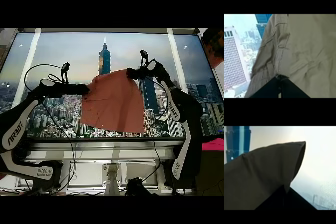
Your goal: Fold the clothes and pants, and hang the long-sleeved shirts on hangers.
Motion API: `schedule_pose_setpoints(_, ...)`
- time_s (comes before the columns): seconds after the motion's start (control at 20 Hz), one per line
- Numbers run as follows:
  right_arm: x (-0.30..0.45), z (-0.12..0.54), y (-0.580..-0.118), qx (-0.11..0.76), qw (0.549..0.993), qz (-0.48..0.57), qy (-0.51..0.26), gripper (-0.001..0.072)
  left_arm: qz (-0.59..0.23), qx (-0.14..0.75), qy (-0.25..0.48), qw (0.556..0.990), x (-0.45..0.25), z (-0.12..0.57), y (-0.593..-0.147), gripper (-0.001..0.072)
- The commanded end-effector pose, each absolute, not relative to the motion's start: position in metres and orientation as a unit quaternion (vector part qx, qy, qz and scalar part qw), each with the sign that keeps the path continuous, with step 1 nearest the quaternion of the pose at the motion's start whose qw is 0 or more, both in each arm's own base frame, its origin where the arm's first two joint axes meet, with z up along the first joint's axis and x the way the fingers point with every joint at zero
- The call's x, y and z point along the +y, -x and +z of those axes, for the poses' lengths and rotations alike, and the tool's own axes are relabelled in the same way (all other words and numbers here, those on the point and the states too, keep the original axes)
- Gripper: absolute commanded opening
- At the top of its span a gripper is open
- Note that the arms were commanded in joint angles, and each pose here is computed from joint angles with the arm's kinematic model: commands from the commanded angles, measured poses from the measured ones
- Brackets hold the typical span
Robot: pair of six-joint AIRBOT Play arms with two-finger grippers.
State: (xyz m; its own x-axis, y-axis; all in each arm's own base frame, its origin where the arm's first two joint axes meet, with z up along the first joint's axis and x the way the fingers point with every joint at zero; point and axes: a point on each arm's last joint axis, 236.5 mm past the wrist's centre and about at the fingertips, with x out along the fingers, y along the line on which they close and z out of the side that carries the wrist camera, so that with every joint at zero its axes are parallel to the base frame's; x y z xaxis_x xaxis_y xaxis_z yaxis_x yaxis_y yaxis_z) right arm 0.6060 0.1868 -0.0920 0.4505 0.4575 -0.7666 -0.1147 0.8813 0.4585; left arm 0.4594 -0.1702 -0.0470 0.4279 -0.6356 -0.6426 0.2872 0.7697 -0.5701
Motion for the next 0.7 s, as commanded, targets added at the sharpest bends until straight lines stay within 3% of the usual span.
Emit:
schedule_pose_setpoints(0.0, 0.173, -0.066, -0.617, 0.463, 0.857, 0.193, -0.121, 0.0011, -0.245, 0.426, 0.187, 0.850, -0.148, -0.037, -0.479, 0.0021)
schedule_pose_setpoints(0.25, 0.159, -0.015, -0.606, 0.432, 0.866, 0.252, -0.019, 0.0009, -0.221, 0.348, 0.126, 0.902, -0.119, 0.007, -0.502, 0.0020)
schedule_pose_setpoints(0.45, 0.159, 0.027, -0.604, 0.399, 0.880, 0.257, -0.007, 0.0007, -0.223, 0.338, 0.121, 0.907, -0.121, 0.017, -0.502, 0.0020)
schedule_pose_setpoints(0.65, 0.159, 0.028, -0.576, 0.423, 0.866, 0.267, -0.001, 0.0006, -0.249, 0.337, 0.084, 0.904, -0.140, 0.014, -0.496, 0.0019)
